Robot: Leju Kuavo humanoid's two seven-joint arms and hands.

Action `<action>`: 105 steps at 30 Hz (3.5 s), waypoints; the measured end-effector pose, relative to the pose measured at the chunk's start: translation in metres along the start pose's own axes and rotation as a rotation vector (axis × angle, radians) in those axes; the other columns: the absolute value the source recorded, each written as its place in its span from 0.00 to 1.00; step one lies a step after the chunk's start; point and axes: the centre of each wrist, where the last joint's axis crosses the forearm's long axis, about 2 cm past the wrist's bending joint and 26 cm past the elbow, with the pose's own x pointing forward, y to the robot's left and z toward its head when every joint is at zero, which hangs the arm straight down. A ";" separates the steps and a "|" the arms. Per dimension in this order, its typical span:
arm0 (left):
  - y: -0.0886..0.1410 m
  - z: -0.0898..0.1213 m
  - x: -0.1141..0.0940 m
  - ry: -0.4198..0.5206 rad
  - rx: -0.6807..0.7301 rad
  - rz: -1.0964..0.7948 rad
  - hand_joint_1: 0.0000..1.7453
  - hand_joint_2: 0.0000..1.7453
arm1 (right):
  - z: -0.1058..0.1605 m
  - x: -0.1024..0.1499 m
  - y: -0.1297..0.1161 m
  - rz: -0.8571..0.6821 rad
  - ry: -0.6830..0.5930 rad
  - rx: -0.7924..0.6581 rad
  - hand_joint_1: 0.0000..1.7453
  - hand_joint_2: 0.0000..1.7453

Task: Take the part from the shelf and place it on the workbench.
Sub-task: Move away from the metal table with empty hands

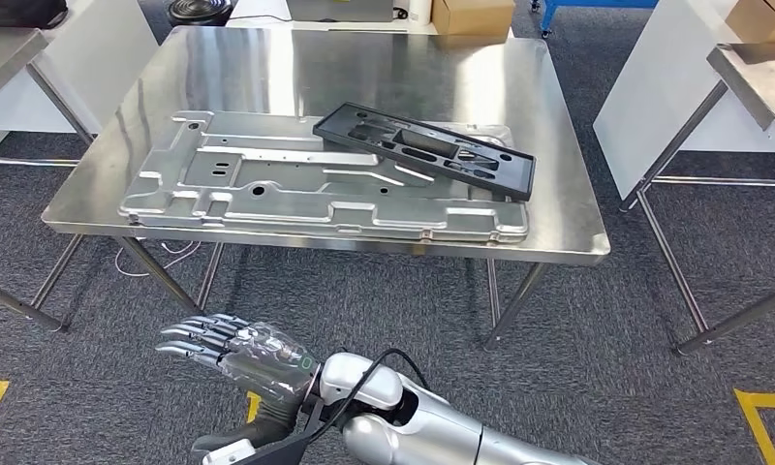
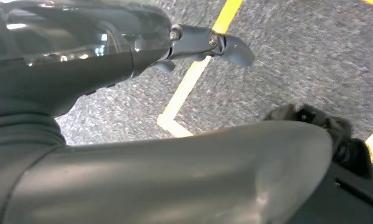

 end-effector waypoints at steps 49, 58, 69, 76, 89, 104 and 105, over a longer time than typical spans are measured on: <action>-0.007 0.001 -0.002 0.005 -0.018 -0.012 0.00 0.00 | 0.012 -0.011 0.007 0.009 0.064 0.025 0.00 0.00; -0.008 0.001 -0.002 0.004 -0.019 -0.012 0.00 0.00 | 0.014 -0.013 0.007 0.008 0.072 0.029 0.00 0.00; -0.008 0.001 -0.002 0.006 -0.021 -0.012 0.00 0.00 | 0.013 -0.013 0.008 -0.051 0.071 0.045 0.00 0.00; -0.008 0.001 -0.002 0.006 -0.021 -0.012 0.00 0.00 | 0.014 -0.013 0.009 -0.062 0.074 0.043 0.00 0.00; -0.011 0.002 -0.004 0.009 -0.024 -0.009 0.00 0.00 | 0.015 -0.013 0.010 -0.066 0.074 0.039 0.00 0.00; -0.010 0.002 -0.004 0.011 -0.023 -0.009 0.00 0.00 | 0.014 -0.013 0.011 -0.070 0.073 0.040 0.00 0.00; -0.010 0.002 -0.003 0.011 -0.023 -0.009 0.00 0.00 | 0.014 -0.013 0.011 -0.070 0.073 0.040 0.00 0.00</action>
